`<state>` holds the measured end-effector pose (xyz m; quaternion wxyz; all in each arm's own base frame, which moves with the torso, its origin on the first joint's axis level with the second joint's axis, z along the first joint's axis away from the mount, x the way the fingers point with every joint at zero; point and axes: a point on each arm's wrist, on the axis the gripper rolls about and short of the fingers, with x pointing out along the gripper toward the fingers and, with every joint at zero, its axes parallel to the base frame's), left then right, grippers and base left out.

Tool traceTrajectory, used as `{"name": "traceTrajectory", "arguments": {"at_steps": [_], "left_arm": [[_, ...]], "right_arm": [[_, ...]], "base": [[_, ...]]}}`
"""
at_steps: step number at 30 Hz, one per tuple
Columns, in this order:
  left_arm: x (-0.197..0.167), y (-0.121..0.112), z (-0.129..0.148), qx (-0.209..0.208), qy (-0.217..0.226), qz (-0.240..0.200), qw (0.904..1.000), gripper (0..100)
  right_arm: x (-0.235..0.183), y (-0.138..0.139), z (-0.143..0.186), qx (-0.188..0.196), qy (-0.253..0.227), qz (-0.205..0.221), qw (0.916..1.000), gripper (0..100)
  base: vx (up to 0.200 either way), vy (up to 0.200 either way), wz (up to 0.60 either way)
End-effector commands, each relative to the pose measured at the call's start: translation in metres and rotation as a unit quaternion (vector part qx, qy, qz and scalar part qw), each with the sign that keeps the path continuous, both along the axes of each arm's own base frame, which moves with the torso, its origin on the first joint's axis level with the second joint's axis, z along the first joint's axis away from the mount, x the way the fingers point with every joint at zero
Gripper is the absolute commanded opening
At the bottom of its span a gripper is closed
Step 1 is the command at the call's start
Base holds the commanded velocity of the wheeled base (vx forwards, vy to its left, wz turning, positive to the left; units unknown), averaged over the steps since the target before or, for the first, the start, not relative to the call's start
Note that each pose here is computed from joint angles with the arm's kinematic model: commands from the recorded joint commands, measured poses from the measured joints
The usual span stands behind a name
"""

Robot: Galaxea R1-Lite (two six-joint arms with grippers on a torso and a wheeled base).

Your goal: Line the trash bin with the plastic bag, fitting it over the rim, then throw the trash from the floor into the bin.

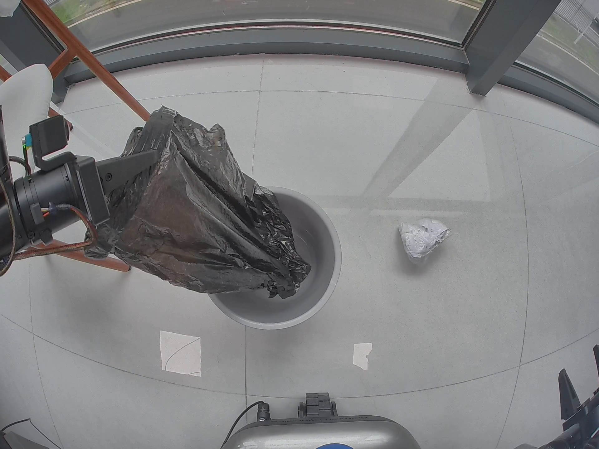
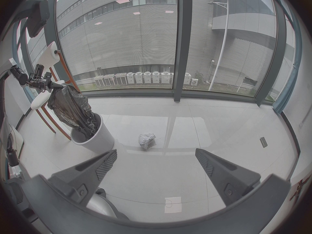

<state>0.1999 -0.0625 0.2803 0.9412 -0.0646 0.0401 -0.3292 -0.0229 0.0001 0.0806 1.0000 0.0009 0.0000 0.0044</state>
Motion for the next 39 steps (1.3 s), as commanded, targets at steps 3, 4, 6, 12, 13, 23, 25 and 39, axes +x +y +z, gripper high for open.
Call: {"name": "traceTrajectory", "arguments": {"at_steps": [3,4,6,12,13,23,25,39], "left_arm": [[-0.004,-0.003,-0.001,0.000,0.002,-0.004,1.0000,0],[-0.004,-0.003,-0.002,0.000,0.003,-0.004,1.0000,0],[-0.004,-0.003,-0.003,0.000,0.005,-0.004,1.0000,0],[-0.005,-0.003,-0.003,0.001,0.006,-0.005,1.0000,0],[-0.004,-0.003,-0.003,0.000,0.005,-0.005,1.0000,0],[-0.009,-0.030,-0.008,0.006,0.014,-0.074,0.9971,0],[-0.009,-0.038,-0.011,0.009,0.021,-0.091,0.9956,0],[-0.009,-0.074,-0.025,0.029,0.044,-0.161,0.9856,0]], "right_arm": [[0.000,0.000,-0.005,0.000,0.000,0.000,1.0000,100],[0.000,0.000,-0.005,0.000,0.001,0.000,1.0000,100],[0.000,0.000,-0.005,0.000,0.001,0.000,1.0000,100],[0.000,0.000,-0.005,0.000,0.001,0.001,1.0000,100],[0.000,0.000,-0.005,0.000,0.001,0.000,1.0000,100],[0.000,0.000,-0.005,0.000,0.001,0.001,1.0000,100],[0.000,0.000,-0.005,0.000,0.001,0.001,1.0000,100],[0.000,0.000,-0.005,0.000,0.001,0.001,1.0000,100]], "base": [[0.000,0.000,0.00],[0.000,0.000,0.00],[0.000,0.000,0.00],[0.000,0.167,0.00],[0.000,0.200,0.00],[0.000,0.200,0.00],[0.000,0.200,0.00],[0.000,0.200,0.00]]}}
